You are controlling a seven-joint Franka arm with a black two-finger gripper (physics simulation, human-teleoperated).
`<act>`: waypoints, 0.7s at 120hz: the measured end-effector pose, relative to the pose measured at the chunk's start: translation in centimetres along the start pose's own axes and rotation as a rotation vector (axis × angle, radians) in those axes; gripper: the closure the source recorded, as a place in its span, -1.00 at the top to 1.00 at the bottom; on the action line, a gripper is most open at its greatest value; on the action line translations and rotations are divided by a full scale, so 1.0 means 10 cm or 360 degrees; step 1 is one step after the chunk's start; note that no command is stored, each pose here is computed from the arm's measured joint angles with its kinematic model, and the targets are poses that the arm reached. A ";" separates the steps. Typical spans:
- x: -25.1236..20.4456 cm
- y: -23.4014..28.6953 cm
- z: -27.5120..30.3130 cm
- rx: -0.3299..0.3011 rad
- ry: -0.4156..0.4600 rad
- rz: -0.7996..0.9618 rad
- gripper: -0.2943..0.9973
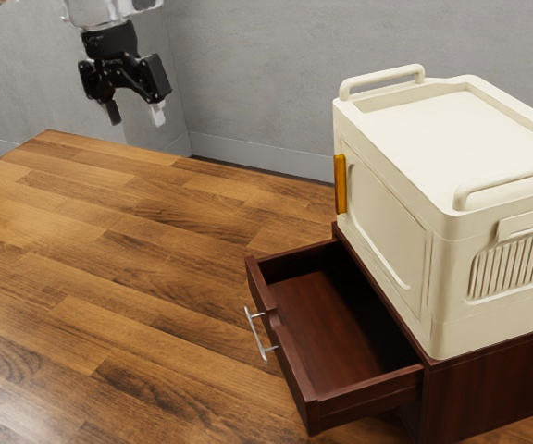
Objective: Push the drawer handle with one arm to close the drawer
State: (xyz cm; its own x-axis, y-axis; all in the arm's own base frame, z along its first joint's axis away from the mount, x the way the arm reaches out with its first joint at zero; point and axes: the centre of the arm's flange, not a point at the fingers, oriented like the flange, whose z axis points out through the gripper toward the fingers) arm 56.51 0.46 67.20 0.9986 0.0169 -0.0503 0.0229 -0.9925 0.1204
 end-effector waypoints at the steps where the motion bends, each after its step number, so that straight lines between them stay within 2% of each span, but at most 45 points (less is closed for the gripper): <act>1: 0.00 0.01 0.05 0.0001 -0.0014 0.0000 0.54; 14: -0.35 0.02 0.41 0.0016 -0.0085 -0.0025 0.54; 28: -1.32 0.23 1.11 0.0122 -0.0120 0.0036 0.53; 47: -2.09 0.67 2.03 0.0235 -0.0091 0.0308 0.28; 58: -2.16 0.94 2.34 0.0248 -0.0088 0.0488 0.07; 71: -1.95 1.04 2.61 0.0241 -0.0068 0.0571 -0.16; 84: -1.62 1.12 2.76 0.0239 -0.0005 0.0657 -0.30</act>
State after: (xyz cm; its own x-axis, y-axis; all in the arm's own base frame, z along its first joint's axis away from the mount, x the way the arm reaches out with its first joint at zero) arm 39.29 -14.24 42.01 0.9223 -0.3852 -0.0309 -0.3858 -0.9225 -0.0144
